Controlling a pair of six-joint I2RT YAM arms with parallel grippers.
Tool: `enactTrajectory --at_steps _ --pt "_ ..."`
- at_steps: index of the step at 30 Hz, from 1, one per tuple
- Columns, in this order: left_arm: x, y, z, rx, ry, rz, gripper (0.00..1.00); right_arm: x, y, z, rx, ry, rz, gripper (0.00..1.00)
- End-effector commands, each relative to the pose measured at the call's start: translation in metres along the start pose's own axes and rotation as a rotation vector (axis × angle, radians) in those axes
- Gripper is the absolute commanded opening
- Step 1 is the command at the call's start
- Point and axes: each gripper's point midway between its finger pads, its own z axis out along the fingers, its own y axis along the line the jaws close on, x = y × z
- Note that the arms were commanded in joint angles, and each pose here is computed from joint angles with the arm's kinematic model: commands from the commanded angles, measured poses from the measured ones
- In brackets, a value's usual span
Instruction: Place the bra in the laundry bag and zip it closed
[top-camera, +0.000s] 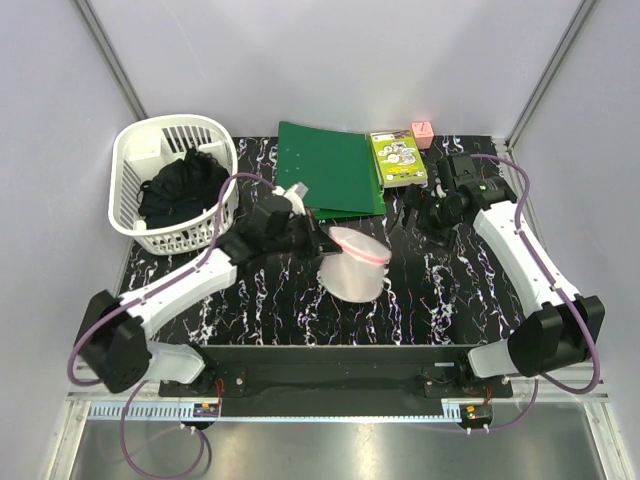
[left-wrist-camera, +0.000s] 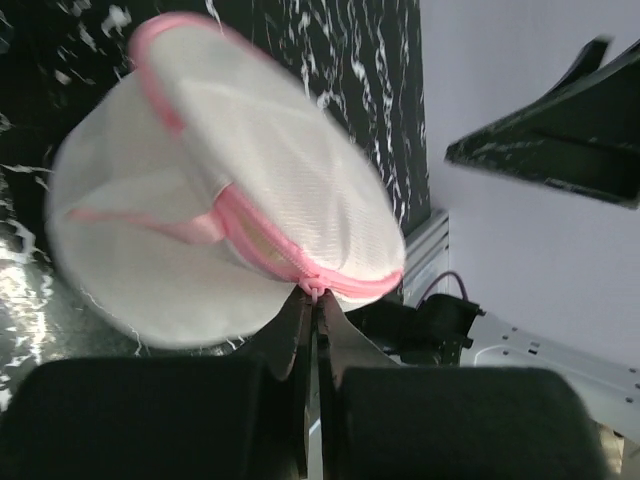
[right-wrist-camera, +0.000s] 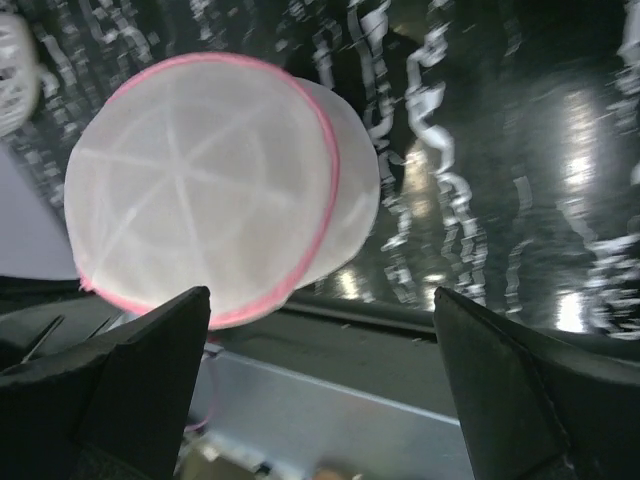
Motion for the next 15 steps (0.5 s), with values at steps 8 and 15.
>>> enactTrajectory --at_steps 8,15 --pt "0.018 -0.021 0.016 0.057 0.012 0.004 0.0 0.041 0.074 -0.015 -0.444 0.104 0.689 0.96" --pt "0.038 -0.029 0.022 0.072 0.066 0.026 0.0 0.066 0.08 0.03 -0.402 0.2 0.706 0.84"
